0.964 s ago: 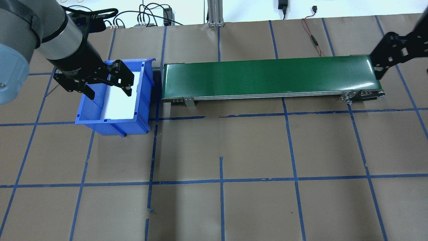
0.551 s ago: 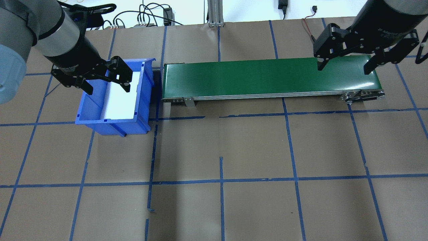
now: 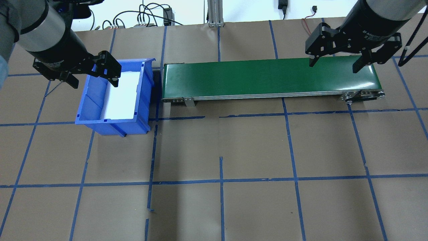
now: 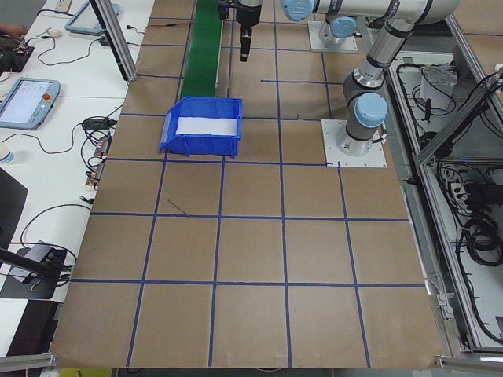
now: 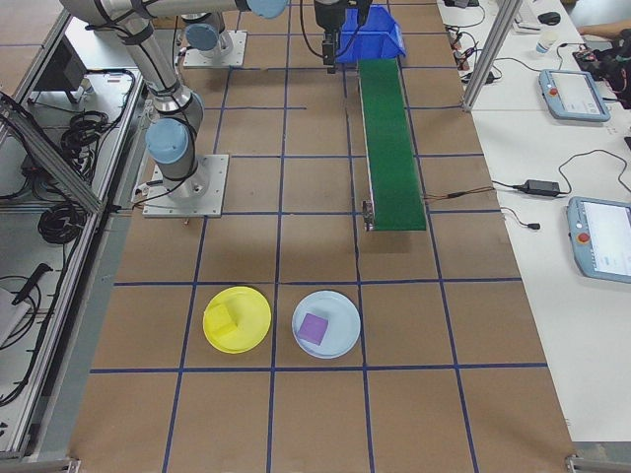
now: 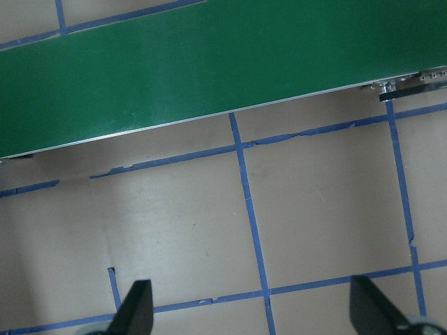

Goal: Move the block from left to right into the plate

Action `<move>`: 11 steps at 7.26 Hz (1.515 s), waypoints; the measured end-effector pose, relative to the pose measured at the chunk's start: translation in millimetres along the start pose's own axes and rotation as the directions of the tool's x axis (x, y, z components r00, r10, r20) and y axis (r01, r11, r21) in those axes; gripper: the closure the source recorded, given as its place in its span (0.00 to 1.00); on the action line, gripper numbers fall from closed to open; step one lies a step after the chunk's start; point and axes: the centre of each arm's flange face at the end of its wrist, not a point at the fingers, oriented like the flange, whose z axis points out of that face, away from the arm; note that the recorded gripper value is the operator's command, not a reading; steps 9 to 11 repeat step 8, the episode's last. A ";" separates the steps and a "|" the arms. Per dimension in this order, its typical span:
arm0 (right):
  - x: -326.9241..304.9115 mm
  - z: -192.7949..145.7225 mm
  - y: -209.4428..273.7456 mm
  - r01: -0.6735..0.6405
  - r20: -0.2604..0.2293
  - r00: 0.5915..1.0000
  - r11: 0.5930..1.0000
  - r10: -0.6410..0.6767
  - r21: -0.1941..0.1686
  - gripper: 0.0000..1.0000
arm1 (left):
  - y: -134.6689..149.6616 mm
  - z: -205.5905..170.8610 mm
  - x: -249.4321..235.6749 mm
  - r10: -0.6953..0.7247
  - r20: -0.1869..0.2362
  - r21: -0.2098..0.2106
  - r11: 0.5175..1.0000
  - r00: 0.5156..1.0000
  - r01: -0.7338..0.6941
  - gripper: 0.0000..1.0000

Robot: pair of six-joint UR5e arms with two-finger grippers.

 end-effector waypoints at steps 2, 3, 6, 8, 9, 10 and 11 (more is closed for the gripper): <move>-19.9 9.4 -3.8 0.018 -0.001 1.000 1.000 -0.018 0.004 0.00 | 0.8 -1.1 -0.4 0.002 0.013 0.003 1.000 1.000 -0.002 0.00; -27.4 12.9 -4.2 0.032 -0.007 0.999 0.999 -0.032 0.003 0.00 | 1.9 -2.4 -0.2 0.003 0.014 0.004 1.000 1.000 -0.003 0.00; -22.9 15.8 -9.3 0.032 -0.014 0.999 0.999 -0.032 0.002 0.00 | 5.9 -3.2 0.8 0.004 0.009 0.002 1.000 1.000 -0.004 0.00; -17.9 16.3 -11.2 0.023 -0.017 1.000 1.000 -0.023 -0.001 0.00 | 6.6 -4.3 0.2 0.003 0.011 0.003 1.000 1.000 -0.003 0.00; -17.9 16.3 -11.2 0.023 -0.017 1.000 1.000 -0.023 -0.001 0.00 | 6.6 -4.3 0.2 0.003 0.011 0.003 1.000 1.000 -0.003 0.00; -17.9 16.3 -11.2 0.023 -0.017 1.000 1.000 -0.023 -0.001 0.00 | 6.6 -4.3 0.2 0.003 0.011 0.003 1.000 1.000 -0.003 0.00; -17.9 16.3 -11.2 0.023 -0.017 1.000 1.000 -0.023 -0.001 0.00 | 6.6 -4.3 0.2 0.003 0.011 0.003 1.000 1.000 -0.003 0.00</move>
